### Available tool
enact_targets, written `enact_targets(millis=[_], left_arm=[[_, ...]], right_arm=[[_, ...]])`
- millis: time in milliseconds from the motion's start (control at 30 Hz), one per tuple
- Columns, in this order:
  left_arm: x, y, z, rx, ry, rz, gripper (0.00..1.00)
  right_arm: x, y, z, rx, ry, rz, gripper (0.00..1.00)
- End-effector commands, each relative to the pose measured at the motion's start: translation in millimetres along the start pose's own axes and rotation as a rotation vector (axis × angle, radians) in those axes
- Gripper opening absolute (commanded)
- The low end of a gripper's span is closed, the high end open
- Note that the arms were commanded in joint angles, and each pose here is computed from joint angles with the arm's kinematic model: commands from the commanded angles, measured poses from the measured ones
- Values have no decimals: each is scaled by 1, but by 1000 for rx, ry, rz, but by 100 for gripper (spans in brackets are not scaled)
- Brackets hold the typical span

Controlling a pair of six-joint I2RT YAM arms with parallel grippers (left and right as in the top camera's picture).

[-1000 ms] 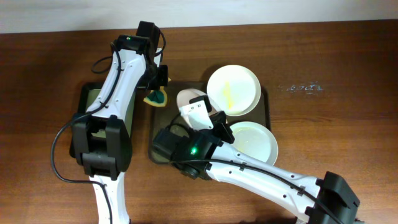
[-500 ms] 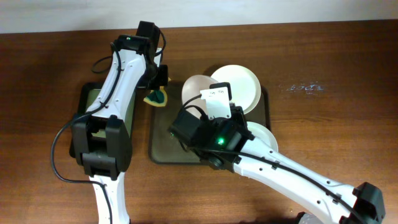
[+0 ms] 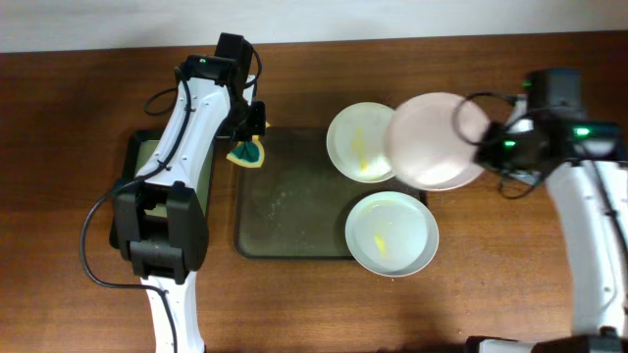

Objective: Clean dirty plates on tray and stack at the side
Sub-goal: 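Place the plate on the table right of the tray, release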

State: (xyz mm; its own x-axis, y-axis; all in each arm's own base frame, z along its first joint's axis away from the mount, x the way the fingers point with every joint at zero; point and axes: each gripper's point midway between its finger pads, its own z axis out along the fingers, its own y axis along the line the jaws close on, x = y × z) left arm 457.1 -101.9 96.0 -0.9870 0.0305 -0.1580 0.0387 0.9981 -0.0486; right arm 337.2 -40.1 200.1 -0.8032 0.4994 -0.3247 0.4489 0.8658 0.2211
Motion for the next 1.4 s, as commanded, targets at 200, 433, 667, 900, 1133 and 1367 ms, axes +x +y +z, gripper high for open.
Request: enact_targets(millis=[200, 433, 667, 900, 1133, 1367], left_arm=[[-4, -1, -3, 13, -11, 14, 0], [-4, -1, -3, 13, -11, 14, 0], [-4, -1, -3, 13, -11, 14, 0], [-3, -4, -3, 13, -10, 19, 0], [-3, -4, -3, 14, -11, 19, 0], [-3, -6, -2, 14, -9, 25, 0]], right_arm=[[9, -113, 91, 132, 97, 220, 4], [15, -138, 154, 172, 109, 217, 4], [2, -129, 120, 174, 144, 217, 39], [73, -27, 66, -149, 491, -96, 45], [144, -11, 107, -63, 605, -319, 45], [150, -14, 127, 11, 554, -396, 19]])
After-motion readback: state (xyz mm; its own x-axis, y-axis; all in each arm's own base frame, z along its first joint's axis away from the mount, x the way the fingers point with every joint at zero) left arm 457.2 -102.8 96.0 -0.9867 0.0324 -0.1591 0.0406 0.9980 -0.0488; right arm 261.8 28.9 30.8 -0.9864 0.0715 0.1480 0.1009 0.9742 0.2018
